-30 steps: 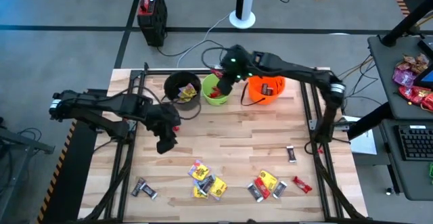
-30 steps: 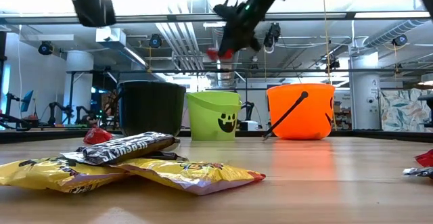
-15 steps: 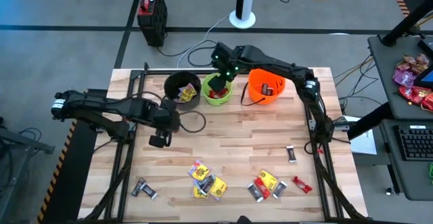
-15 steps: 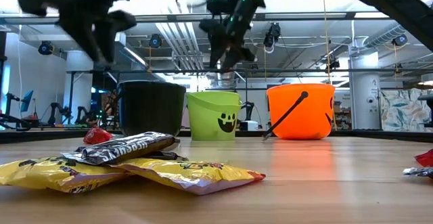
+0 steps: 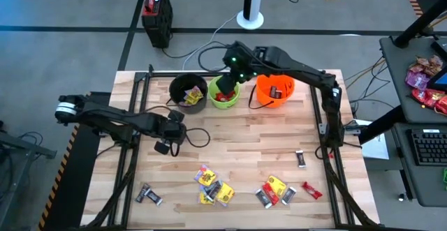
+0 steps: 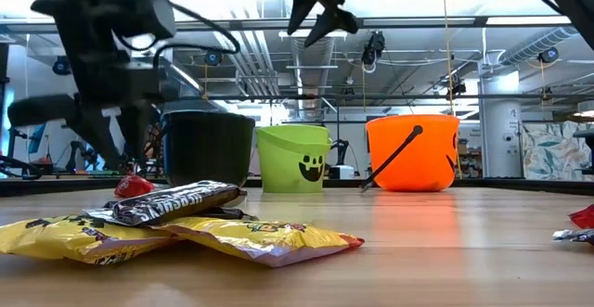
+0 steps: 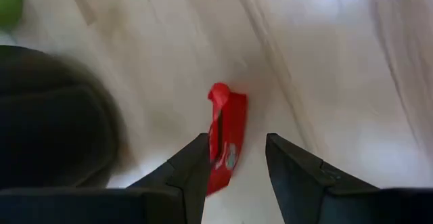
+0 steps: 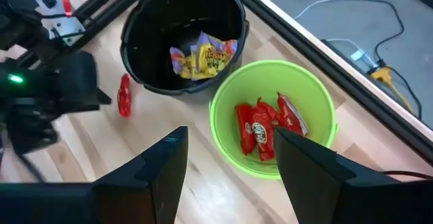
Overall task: Sort candy by brand, put in halloween buckets
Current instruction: Put the red chocolate bar into the green bucket
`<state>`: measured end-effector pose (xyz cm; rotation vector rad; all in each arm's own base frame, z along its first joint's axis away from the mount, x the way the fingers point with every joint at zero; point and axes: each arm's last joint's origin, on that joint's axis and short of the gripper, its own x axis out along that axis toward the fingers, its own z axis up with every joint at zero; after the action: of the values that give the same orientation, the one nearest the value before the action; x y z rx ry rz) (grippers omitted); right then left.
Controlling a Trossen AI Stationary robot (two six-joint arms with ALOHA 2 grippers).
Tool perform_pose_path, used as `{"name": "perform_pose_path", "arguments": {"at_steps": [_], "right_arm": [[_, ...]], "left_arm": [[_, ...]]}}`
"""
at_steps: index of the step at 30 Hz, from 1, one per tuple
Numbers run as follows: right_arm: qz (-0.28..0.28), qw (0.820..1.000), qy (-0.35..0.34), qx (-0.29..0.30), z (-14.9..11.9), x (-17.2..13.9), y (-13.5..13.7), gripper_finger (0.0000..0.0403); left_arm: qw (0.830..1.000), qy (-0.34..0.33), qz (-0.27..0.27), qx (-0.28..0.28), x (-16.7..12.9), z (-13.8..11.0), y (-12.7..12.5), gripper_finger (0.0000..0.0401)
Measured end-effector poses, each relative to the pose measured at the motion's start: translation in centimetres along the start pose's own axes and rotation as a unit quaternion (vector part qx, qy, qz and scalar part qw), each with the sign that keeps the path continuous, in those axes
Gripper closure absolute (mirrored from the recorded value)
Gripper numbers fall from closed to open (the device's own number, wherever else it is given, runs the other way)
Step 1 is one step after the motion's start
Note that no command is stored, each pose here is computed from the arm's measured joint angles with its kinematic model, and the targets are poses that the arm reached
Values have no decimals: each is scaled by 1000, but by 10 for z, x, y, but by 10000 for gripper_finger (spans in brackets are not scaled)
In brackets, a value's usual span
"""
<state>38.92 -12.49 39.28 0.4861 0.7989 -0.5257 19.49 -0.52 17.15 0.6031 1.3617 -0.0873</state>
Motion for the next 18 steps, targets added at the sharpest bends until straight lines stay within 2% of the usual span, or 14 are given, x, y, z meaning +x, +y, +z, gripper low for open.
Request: {"name": "perform_pose_path", "arguments": {"at_steps": [6, 13, 16, 18], "right_arm": [[0, 1000, -2, 4, -5, -2, 12, 193], [-6, 1000, 5, 2, -11, 2, 18, 193], [-6, 1000, 6, 2, -12, 2, 20, 193], [-5, 1000, 7, 1, -13, 2, 21, 193]], "left_arm": [[1000, 19, -3, -16, 20, -2, 1, 272], [999, 27, -32, -33, 40, 4, 3, 275], [998, 38, -38, -32, 45, 6, 2, 292], [998, 43, -41, -34, 46, 7, 2, 317]]}}
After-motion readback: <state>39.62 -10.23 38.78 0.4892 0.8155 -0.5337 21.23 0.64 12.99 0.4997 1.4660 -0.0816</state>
